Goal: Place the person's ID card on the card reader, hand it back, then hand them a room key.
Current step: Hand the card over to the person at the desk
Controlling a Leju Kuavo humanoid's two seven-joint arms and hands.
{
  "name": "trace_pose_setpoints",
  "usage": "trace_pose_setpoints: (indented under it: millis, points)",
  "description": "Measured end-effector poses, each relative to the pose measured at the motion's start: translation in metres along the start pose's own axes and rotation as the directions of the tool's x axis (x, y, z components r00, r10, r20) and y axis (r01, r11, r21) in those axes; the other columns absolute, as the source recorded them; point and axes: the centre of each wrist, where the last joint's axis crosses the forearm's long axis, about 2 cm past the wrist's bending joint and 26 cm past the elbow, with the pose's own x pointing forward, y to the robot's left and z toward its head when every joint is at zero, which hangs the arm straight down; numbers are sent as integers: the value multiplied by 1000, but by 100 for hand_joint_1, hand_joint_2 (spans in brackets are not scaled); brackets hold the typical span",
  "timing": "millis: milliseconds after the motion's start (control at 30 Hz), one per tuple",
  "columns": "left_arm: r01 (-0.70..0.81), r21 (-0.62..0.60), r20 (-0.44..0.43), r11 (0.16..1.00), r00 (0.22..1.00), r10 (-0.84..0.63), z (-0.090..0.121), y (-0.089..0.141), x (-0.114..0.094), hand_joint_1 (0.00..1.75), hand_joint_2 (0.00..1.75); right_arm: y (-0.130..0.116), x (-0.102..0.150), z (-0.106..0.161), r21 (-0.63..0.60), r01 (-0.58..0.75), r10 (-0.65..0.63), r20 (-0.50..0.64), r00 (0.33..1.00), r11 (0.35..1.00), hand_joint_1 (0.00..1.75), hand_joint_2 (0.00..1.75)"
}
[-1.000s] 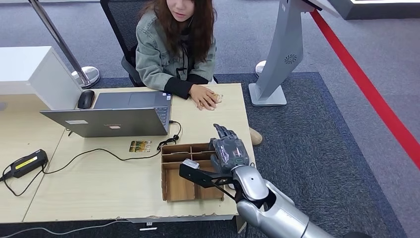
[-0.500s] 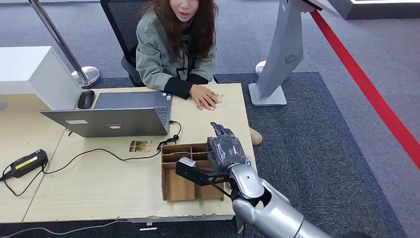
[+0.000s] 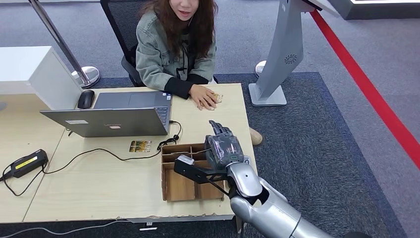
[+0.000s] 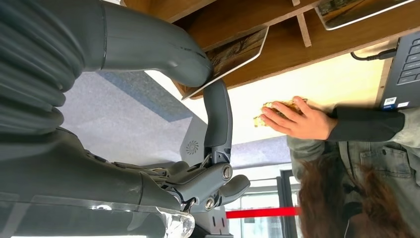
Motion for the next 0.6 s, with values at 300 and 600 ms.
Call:
trace_pose_setpoints:
  millis: [300,600]
  points:
    - [-3,3,1,1000,1000,3,0,0,0,0,0,2,-1,-1,4,16,-15,-10,1000,1000,173,175]
    - [-2,4,1,1000,1000,2,0,0,0,0,0,3,-1,-2,8,27,-26,-17,1000,1000,136,175]
